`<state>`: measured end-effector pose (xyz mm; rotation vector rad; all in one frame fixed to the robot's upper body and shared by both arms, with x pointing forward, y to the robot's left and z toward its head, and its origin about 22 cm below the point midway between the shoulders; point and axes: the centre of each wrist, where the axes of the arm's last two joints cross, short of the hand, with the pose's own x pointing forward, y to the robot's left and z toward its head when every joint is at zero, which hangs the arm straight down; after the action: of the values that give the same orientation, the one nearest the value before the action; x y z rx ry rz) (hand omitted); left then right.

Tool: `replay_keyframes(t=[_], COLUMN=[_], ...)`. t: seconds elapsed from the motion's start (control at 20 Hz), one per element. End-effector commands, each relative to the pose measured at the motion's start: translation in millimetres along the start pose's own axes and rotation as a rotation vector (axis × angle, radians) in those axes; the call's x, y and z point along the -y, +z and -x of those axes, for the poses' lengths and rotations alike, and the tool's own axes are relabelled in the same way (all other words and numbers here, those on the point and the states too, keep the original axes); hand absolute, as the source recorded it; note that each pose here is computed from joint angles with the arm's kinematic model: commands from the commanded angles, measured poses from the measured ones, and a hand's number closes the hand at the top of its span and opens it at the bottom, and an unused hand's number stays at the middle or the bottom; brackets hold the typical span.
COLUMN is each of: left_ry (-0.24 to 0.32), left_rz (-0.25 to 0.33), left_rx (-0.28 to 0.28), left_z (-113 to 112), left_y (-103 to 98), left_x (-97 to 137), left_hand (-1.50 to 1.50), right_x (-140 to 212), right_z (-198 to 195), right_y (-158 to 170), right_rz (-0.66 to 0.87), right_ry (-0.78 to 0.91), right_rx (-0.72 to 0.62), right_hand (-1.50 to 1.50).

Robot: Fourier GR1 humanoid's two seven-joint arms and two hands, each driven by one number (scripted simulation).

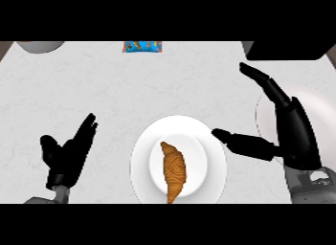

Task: Pick the croissant from the plate and place it in the plate

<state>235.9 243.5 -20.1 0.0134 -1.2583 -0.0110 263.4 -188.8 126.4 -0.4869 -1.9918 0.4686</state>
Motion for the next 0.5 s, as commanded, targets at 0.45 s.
replay_keyframes(t=[0.45], left_ry=[0.019], left_rz=[0.004], left_rx=[-0.081], left_z=[12], left_y=[3], left_x=[0], left_hand=[0.0], right_x=[-8], right_z=[-78], right_y=[12], right_rz=[-0.507], right_ry=[0.445], right_rx=[-0.177], right_hand=[-1.5])
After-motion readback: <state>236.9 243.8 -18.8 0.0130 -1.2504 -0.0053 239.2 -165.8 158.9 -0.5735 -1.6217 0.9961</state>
